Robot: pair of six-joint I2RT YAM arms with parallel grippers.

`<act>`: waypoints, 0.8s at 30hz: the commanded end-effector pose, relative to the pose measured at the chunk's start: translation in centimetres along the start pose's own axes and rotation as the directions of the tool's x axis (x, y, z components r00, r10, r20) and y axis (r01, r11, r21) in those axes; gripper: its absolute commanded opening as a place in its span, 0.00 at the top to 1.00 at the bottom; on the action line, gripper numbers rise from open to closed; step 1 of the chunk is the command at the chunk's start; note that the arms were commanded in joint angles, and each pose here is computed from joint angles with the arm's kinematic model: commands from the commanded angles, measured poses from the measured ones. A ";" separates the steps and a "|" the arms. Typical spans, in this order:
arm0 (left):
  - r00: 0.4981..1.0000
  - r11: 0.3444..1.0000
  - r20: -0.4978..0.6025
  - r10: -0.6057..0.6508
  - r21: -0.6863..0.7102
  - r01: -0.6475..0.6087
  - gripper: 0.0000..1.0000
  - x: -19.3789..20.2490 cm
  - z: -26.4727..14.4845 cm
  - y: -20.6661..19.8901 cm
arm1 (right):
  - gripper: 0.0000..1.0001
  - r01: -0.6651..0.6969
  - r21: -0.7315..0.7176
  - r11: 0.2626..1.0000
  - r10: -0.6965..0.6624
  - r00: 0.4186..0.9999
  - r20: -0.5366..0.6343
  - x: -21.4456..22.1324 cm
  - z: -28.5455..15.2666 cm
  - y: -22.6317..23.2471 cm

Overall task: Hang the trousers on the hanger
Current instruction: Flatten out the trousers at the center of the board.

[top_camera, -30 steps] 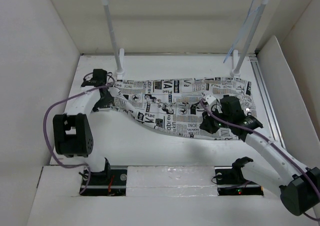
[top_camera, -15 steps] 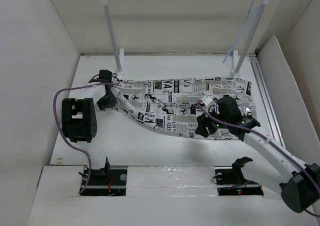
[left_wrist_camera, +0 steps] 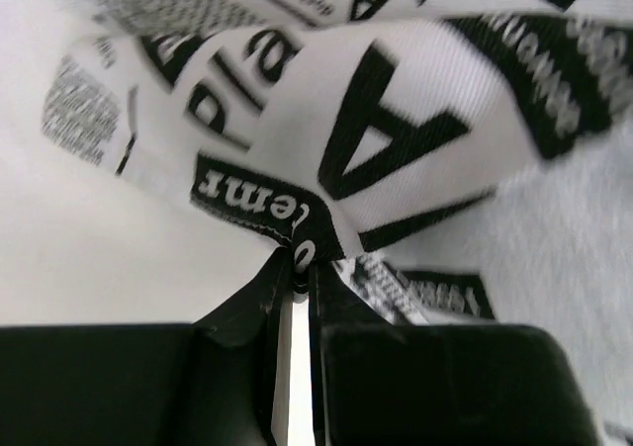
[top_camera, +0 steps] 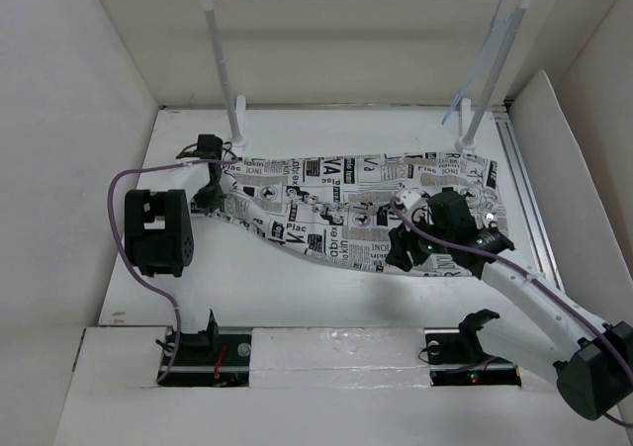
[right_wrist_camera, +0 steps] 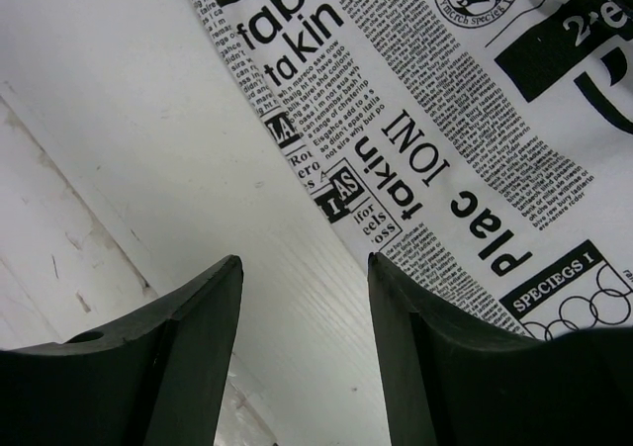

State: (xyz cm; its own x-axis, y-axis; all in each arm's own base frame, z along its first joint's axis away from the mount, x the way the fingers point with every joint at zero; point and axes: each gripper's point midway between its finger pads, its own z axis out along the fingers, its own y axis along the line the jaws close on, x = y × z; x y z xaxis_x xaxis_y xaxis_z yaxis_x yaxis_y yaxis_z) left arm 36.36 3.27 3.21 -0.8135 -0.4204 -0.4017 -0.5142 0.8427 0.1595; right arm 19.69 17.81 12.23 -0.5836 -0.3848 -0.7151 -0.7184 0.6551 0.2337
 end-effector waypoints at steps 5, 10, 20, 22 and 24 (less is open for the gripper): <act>0.974 0.991 0.183 -0.132 0.004 0.133 1.00 -2.1 -10.6 5.1 | 0.41 0.055 -0.039 0.998 -0.054 0.998 0.025 -0.2 0.0 0.7; 0.939 0.968 0.238 -0.247 0.102 0.229 1.00 -1.1 -17.2 7.5 | 0.41 0.084 -0.111 0.990 -0.082 0.996 0.017 0.7 0.0 2.2; 0.923 0.948 0.238 -0.303 0.170 0.268 1.00 0.1 -24.4 11.7 | 0.40 0.140 -0.188 0.972 -0.135 0.990 0.044 -0.1 -0.1 4.1; 0.935 0.953 0.202 -0.291 0.141 0.267 1.00 1.3 -23.0 11.7 | 0.40 0.147 -0.180 0.973 -0.140 0.989 0.053 -0.6 -0.3 4.1; 0.955 0.966 0.148 -0.258 0.048 0.254 1.00 2.4 -20.3 11.9 | 0.40 0.147 -0.168 0.975 -0.140 0.989 0.054 -1.0 -0.3 3.9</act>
State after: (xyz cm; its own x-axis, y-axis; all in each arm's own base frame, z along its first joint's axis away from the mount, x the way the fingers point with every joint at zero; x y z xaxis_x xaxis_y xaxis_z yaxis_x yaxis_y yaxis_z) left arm 24.53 5.52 25.99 -0.4972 -0.5730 -0.6515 -0.6907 0.7159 -0.1025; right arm 16.52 19.61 11.95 -0.5186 -0.4509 -0.7264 -0.8190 0.5060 0.2706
